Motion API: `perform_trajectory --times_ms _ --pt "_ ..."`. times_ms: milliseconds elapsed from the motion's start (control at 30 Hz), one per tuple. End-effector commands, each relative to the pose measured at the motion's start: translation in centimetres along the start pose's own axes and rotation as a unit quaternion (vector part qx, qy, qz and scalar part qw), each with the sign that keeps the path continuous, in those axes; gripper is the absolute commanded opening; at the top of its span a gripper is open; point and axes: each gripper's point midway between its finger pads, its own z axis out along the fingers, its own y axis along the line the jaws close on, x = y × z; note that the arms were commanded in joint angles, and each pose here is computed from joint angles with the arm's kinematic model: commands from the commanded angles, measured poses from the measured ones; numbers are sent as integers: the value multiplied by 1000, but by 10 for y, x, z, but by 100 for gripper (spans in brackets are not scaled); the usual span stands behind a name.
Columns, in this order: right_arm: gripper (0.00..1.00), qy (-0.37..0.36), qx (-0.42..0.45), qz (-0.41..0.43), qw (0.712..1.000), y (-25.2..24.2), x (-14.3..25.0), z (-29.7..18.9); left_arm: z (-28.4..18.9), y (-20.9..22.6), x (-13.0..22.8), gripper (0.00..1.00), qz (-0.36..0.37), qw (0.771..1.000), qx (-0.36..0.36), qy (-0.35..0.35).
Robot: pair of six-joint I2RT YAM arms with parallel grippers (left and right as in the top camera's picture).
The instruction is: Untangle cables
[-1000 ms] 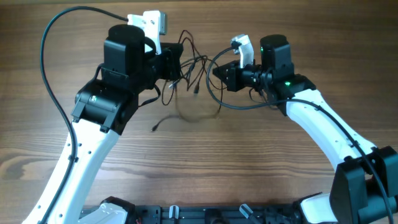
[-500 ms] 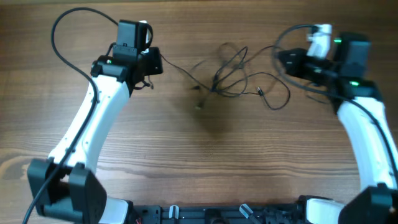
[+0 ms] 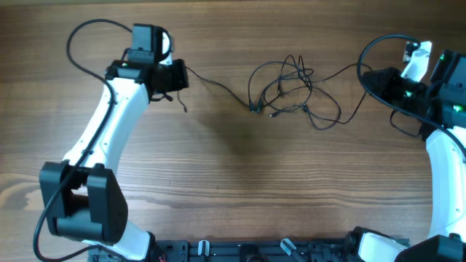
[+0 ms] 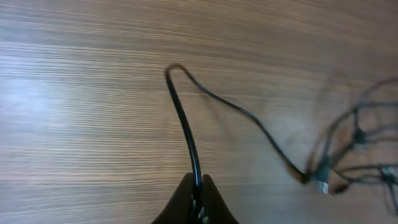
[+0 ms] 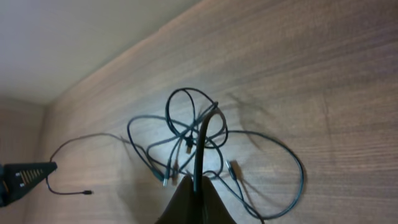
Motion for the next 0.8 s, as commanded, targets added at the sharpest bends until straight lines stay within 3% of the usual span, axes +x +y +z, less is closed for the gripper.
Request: perform_trajectory --times_ms 0,100,267,333,433,500,633,700,767 --pt "4 -5 11 -31 999 10 -2 -2 4 -57 17 4 53 997 54 12" --pt "4 7 27 -45 999 8 5 0 5 -103 21 4 100 992 80 -13" --pt "4 17 77 -61 995 -9 10 -2 3 -133 12 5 114 989 72 -67" --pt "4 17 73 -65 995 -6 11 0 3 -141 7 21 117 987 81 -80" --pt "4 21 62 -79 995 5 13 5 19 -143 9 34 118 987 86 -74" --pt "4 31 47 -97 994 21 20 13 31 -152 17 54 121 984 114 -57" --pt "4 52 26 -128 990 48 37 24 45 -188 21 73 135 966 216 -48" --pt "4 55 24 -132 989 51 39 26 45 -206 28 75 151 950 270 -38" --pt "4 55 24 -129 990 51 39 26 53 -211 33 75 159 947 279 -33"
